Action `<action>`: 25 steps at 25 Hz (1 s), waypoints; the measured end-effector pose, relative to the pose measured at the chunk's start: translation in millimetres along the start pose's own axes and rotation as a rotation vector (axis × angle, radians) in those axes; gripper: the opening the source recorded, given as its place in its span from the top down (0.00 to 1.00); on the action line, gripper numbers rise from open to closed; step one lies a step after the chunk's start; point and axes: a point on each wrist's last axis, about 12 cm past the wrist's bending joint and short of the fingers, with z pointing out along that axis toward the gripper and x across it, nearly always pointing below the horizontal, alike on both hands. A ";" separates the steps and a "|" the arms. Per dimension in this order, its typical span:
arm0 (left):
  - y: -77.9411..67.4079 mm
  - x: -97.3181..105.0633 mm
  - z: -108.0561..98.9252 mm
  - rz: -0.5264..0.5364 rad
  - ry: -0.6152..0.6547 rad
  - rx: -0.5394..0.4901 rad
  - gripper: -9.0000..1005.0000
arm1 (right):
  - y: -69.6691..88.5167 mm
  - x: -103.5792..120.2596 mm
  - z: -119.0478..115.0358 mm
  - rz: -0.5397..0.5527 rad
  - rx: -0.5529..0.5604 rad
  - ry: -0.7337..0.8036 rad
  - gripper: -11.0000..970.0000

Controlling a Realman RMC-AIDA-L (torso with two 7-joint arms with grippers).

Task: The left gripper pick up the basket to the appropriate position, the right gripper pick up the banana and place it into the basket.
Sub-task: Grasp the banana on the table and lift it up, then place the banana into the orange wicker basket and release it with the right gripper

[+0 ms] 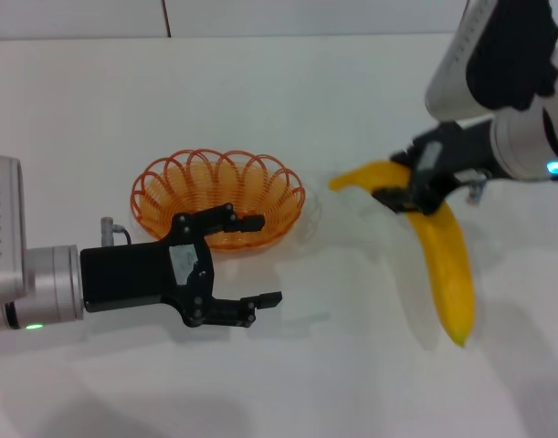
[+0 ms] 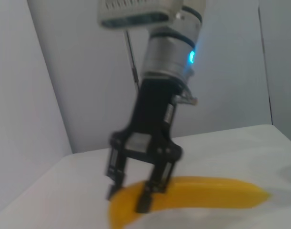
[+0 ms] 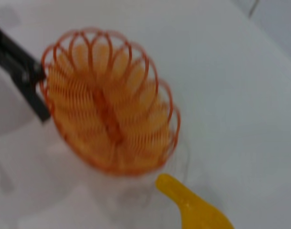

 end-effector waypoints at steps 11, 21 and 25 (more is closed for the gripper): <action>-0.8 -4.0 9.6 0.022 -0.009 0.047 0.11 | -6.2 -53.8 8.8 -0.195 -0.049 -0.175 0.49; -7.3 -1.7 34.5 0.074 0.008 0.037 0.11 | -3.5 -64.5 13.6 -0.264 -0.069 -0.175 0.49; -7.9 -2.3 36.7 0.080 0.001 0.034 0.11 | -0.4 -72.7 14.8 -0.300 -0.073 -0.182 0.49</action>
